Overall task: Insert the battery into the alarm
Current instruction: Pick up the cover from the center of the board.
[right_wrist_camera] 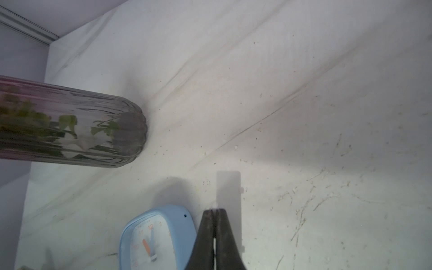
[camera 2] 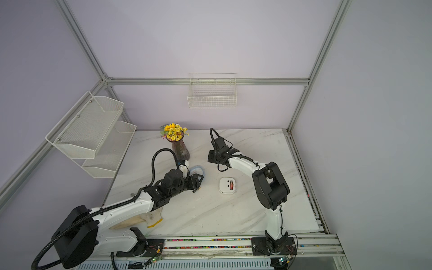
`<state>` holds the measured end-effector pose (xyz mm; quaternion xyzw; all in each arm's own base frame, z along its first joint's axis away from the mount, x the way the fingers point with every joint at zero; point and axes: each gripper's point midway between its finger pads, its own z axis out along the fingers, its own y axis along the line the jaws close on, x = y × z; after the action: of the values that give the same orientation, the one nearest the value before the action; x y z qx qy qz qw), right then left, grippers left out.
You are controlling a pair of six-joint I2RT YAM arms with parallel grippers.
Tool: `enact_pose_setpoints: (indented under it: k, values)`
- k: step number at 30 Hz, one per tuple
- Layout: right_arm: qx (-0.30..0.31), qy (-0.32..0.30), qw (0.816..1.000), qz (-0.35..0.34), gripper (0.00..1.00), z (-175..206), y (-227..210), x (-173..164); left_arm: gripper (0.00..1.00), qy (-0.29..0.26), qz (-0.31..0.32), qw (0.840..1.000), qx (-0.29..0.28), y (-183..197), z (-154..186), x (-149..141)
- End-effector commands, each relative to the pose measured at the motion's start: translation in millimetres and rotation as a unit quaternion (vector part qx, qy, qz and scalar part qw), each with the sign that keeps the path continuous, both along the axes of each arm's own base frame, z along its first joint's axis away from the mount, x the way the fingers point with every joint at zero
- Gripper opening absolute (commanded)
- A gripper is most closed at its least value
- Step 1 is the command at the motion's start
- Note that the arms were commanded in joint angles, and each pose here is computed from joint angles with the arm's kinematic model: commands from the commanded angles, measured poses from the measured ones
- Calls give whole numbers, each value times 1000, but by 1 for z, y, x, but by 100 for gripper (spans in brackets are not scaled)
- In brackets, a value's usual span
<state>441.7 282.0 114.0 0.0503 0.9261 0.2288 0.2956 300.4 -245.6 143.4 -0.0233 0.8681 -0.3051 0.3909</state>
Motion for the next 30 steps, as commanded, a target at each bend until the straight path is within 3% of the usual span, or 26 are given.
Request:
enact_pose_setpoints:
  k: [1,11,22,30]
  values:
    - [72,-5,997,-11,0,23,11,-8,73,-59,-4,998,-12,-10,20,14]
    - [148,18,988,-35,0,37,4,-42,72,-66,-18,997,-20,-36,7,36]
    - [149,17,987,-56,0,41,-2,-55,67,-88,-33,994,-58,-62,17,56]
    - [156,14,986,-56,0,45,1,-56,56,-94,-38,993,-52,-66,13,60]
